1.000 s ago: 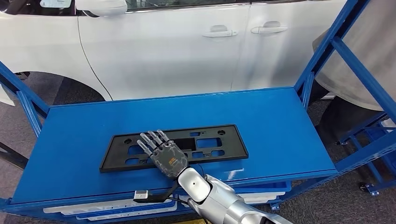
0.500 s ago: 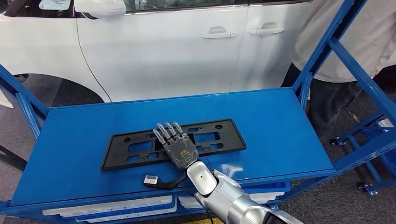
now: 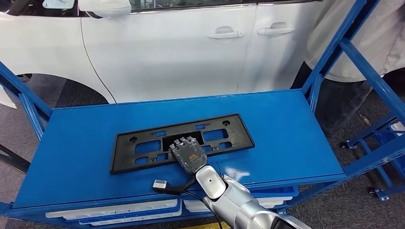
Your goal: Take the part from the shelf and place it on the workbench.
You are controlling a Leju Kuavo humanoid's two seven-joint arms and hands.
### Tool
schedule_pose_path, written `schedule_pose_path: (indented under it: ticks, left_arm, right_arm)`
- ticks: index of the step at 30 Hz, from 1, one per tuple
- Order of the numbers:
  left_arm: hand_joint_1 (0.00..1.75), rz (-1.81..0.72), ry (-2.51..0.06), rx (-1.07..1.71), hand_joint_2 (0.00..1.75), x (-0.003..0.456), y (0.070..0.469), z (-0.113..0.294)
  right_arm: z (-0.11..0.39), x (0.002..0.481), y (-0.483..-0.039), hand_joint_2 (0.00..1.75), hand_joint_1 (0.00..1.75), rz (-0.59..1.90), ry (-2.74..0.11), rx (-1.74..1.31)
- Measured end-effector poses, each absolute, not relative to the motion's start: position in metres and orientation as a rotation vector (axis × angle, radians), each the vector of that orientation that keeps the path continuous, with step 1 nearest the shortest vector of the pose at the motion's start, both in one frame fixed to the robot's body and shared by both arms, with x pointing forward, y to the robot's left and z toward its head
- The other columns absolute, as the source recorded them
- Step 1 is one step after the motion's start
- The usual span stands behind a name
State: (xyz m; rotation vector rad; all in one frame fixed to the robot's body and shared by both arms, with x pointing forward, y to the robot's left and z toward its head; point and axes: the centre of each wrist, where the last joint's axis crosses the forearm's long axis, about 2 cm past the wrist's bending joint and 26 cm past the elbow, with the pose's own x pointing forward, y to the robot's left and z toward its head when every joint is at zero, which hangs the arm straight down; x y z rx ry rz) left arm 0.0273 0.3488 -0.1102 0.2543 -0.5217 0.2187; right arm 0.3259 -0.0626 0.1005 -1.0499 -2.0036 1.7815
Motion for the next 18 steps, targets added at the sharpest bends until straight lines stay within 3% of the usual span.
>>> schedule_pose_path:
  ticks: [18]
  left_arm:
    - [0.0,0.209,-0.554,0.26,0.0,0.0268,0.3514,-0.11]
  right_arm:
    - [0.1033,0.3289,-0.063,1.75,1.75,1.772,-2.01,-1.042]
